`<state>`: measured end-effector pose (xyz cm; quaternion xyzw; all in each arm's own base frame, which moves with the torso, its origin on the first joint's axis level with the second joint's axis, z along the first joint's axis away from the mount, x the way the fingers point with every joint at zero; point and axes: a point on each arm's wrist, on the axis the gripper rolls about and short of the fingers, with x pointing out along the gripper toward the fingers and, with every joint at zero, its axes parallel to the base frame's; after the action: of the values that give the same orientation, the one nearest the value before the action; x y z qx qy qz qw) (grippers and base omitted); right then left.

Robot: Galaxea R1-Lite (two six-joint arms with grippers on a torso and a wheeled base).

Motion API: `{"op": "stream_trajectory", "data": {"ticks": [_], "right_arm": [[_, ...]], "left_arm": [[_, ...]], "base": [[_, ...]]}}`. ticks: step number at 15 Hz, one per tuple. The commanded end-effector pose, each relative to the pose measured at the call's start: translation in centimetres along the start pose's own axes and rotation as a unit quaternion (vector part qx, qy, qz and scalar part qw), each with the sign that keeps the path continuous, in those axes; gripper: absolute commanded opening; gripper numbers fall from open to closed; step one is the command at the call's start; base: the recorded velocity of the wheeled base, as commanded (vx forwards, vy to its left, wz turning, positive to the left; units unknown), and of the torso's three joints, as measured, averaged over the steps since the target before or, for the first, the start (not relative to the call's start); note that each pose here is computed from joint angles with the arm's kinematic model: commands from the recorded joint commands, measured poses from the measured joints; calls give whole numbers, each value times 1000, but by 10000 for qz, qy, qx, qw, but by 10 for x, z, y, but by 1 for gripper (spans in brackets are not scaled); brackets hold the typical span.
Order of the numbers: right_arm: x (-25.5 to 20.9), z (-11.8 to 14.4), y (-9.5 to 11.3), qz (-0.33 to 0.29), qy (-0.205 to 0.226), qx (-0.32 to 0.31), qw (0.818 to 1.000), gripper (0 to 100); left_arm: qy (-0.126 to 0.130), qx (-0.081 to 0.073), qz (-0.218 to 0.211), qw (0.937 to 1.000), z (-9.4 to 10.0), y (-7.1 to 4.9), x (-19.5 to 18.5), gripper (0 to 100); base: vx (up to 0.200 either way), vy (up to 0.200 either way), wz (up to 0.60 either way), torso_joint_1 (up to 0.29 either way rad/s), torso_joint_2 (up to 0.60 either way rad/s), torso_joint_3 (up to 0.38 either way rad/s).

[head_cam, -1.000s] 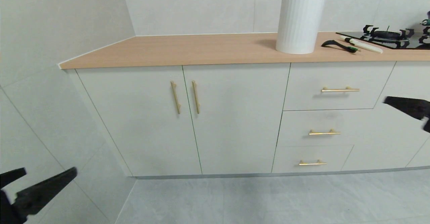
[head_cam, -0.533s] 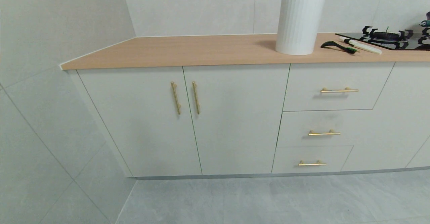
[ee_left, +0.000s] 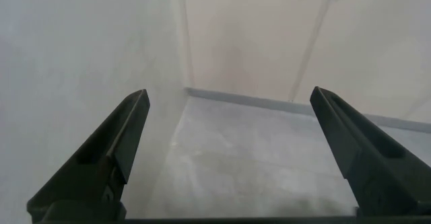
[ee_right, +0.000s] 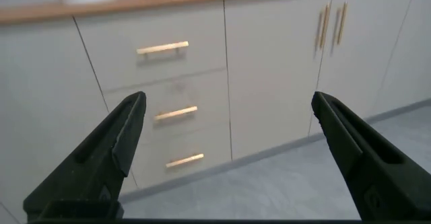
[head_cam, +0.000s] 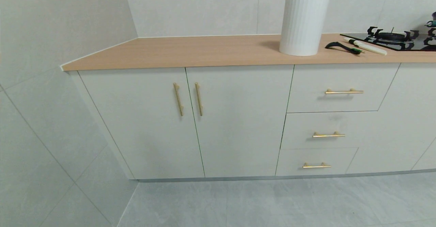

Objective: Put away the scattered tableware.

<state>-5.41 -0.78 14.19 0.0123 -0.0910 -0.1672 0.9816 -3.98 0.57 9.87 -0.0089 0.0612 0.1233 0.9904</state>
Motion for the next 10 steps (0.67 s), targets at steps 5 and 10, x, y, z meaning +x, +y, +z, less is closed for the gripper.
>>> {"op": "stream_trajectory", "data": {"ticks": [5,10], "right_arm": [[17,-66,9,589,649,-401,9953,100],[15,-67,15,1947,627,-645,9767,100]], "left_arm": [[-801,104,-449,9957,-17,-6,18,100],[-623,69,-814,9947,-21,-8,18,100]], "base": [[0,0,0,0,0,0],[0,0,0,0,0,0]]}}
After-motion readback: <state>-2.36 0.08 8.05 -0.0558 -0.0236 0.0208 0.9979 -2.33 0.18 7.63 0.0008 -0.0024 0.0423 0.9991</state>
